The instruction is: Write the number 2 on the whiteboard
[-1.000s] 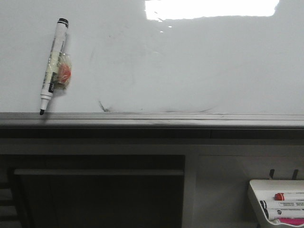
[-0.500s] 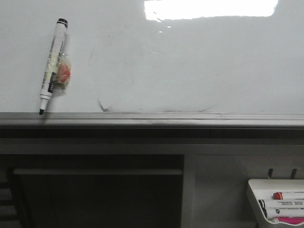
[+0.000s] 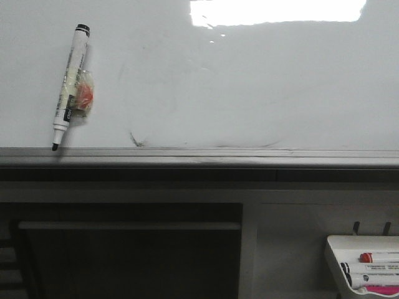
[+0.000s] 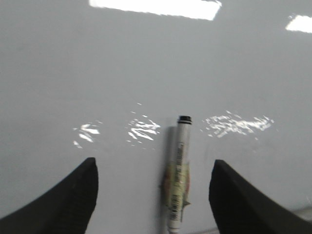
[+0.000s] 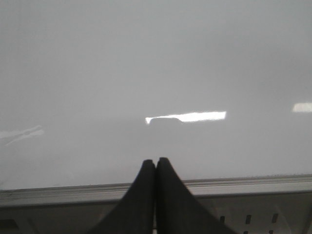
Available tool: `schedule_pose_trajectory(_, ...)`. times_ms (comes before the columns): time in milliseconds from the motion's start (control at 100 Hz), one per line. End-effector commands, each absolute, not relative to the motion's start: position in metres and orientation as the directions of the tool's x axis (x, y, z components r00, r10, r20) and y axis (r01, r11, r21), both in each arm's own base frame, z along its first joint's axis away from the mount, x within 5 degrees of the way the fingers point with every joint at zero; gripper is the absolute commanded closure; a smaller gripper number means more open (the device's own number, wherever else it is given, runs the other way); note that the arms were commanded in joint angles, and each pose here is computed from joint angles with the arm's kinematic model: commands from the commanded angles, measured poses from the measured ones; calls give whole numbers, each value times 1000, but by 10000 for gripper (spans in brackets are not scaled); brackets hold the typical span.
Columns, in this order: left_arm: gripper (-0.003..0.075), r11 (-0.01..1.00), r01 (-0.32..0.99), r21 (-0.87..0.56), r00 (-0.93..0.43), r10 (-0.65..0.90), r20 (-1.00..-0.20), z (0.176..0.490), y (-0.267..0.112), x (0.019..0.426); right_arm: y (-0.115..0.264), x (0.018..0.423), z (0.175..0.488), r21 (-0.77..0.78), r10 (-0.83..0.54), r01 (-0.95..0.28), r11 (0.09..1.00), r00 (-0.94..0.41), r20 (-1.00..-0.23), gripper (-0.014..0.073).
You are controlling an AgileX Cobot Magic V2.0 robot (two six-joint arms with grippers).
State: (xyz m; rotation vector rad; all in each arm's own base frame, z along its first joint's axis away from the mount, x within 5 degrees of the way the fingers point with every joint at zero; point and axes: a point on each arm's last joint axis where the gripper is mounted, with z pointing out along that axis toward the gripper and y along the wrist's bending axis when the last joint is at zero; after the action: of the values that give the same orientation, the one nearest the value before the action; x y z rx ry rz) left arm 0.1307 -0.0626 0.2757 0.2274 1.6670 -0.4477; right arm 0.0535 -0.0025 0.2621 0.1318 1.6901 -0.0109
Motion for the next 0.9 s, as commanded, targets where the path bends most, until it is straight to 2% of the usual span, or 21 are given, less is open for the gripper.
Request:
schedule_pose_trajectory(0, 261, 868, 493, -69, -66, -42, -997, 282, -84, 142, -4, 55, 278, 74, 76, 98, 992, -15, -997, 655)
schedule_pose_trajectory(70, 261, 838, 544, -33, -100, 26, -995, 270, -99, 147, -4, 55, 278, 74, 77, 98, 992, -19, -997, 655)
schedule_pose_trajectory(180, 261, 836, 547, -50, -172, 54, -984, 253, -110, 158, -4, 55, 278, 74, 77, 98, 992, -19, -997, 655)
schedule_pose_trajectory(340, 262, 874, 462, -150, -253, -32, -967, 236, -116, 176, -4, 55, 278, 74, 77, 98, 992, -20, -997, 655)
schedule_pose_trajectory(580, 281, 898, 414, -148, -201, -68, -977, 219, -123, 195, -4, 55, 277, 74, 77, 98, 992, -24, -997, 655)
schedule_pose_trajectory(630, 324, 903, 404, -144, -186, -73, -980, 215, -124, 199, -4, 55, 277, 76, 79, 97, 992, -27, -996, 655)
schedule_pose_trajectory(670, 400, 907, 397, -141, -194, -67, -979, 210, -125, 202, -4, 55, 277, 78, 81, 96, 992, -31, -996, 655)
schedule_pose_trajectory(770, 674, 907, 400, -130, -228, -39, -973, 200, -128, 204, -2, 55, 277, 130, 133, 79, 988, -30, -991, 655)
schedule_pose_trajectory(780, 733, 904, 408, -125, -227, -32, -973, 200, -130, 203, -1, 56, 277, 145, 148, 72, 987, -32, -989, 655)
schedule_pose_trajectory(890, 739, 889, 446, -102, -204, -10, -979, 200, -134, 202, 5, 63, 276, 243, 241, -16, 970, -75, -968, 655)
